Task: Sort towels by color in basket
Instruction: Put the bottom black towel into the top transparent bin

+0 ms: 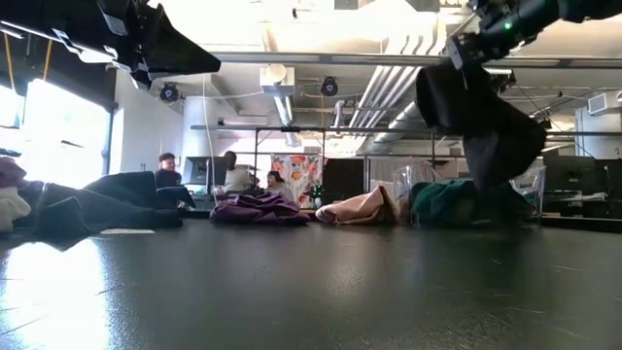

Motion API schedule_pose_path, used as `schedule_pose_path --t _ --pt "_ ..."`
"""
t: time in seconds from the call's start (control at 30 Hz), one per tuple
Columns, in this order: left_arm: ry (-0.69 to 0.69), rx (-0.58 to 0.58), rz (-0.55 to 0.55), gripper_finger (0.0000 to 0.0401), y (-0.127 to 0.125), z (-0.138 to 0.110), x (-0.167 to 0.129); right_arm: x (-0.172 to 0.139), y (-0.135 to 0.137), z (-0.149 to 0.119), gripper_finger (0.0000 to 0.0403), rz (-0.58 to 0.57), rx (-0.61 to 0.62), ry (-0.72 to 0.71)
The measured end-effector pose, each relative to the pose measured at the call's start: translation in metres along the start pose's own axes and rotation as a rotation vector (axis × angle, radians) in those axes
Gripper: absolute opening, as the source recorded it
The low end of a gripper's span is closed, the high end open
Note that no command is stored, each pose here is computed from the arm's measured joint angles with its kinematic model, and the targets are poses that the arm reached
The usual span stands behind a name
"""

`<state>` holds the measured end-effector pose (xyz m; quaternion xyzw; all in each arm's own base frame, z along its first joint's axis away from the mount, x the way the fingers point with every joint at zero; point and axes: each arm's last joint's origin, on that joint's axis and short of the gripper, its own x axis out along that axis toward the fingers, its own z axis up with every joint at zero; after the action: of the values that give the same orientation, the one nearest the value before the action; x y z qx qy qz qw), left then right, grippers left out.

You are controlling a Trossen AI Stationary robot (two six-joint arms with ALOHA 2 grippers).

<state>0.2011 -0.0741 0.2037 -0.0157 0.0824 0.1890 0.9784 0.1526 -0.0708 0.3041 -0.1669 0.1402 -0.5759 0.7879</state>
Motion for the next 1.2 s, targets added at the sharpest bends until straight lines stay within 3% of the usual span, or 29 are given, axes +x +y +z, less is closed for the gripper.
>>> schedule_pose_path --t 0.13,0.33,0.47,0.63,0.83,1.07,1.2 --pt "0.000 -0.008 0.000 0.0000 0.000 0.000 0.000 0.018 -0.010 0.000 0.0001 0.001 0.023 -0.034" --pt "-0.002 0.025 0.006 0.0000 0.000 0.000 0.000 0.053 0.009 -0.028 0.0001 0.150 0.005 0.117" --pt "-0.002 0.064 0.008 0.0000 0.001 0.000 0.000 0.079 0.026 -0.056 0.0001 0.264 -0.052 0.273" --pt "-0.010 0.123 0.038 0.0000 0.005 0.002 0.005 0.108 0.034 -0.090 0.0001 0.305 -0.097 0.466" --pt "-0.071 0.188 0.111 0.0000 0.017 0.013 0.014 0.128 0.036 -0.115 0.0010 0.372 -0.144 0.802" --pt "-0.126 0.242 0.208 0.0000 0.033 0.024 0.024 0.148 0.036 -0.128 0.0069 0.458 -0.181 1.000" --pt "-0.133 0.242 0.230 0.0000 0.042 0.026 0.029 0.157 0.030 -0.110 0.0118 0.509 -0.158 1.015"
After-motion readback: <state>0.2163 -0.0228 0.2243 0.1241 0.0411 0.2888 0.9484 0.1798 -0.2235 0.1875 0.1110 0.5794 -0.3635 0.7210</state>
